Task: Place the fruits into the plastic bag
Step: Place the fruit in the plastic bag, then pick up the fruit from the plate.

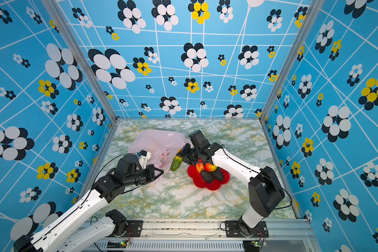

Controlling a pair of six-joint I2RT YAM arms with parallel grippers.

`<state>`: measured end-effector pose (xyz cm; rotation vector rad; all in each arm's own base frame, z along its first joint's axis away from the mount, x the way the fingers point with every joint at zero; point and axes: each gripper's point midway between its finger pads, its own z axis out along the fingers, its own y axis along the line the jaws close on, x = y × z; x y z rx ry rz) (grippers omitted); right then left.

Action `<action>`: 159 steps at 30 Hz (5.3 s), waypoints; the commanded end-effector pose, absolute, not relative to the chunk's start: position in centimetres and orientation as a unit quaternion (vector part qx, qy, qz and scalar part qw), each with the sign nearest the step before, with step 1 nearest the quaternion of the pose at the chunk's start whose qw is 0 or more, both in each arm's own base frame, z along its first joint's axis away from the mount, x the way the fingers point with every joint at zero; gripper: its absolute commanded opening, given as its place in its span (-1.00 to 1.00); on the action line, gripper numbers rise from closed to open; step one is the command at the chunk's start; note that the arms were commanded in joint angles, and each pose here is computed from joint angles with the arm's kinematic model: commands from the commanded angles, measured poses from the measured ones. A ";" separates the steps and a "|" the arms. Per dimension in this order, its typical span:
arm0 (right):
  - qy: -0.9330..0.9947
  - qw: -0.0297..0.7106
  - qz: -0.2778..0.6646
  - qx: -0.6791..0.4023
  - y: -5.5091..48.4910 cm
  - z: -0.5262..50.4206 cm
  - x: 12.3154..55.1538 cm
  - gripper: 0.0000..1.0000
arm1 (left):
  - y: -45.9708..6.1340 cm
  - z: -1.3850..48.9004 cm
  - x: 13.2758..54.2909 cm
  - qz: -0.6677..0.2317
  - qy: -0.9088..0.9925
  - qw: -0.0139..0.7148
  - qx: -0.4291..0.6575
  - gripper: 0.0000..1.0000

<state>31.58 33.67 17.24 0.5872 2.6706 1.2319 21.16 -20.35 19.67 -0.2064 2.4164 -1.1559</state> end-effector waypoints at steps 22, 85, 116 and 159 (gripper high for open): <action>0.826 0.080 0.444 0.338 39.1 11.9 35.0 -0.22 | -21.4 22.7 22.3 -0.426 0.865 0.265 -0.028 -1.00; 0.947 0.278 0.161 -0.011 21.0 26.1 28.8 0.99 | -20.1 22.3 22.3 -0.431 0.866 0.248 -0.050 -1.00; 0.963 0.085 0.172 0.188 16.3 10.7 29.0 0.77 | -19.3 21.8 21.7 -0.432 0.863 0.252 -0.079 -1.00; 0.919 0.177 0.256 0.241 15.7 16.9 30.0 -0.32 | -19.1 21.6 21.8 -0.427 0.865 0.253 -0.077 -1.00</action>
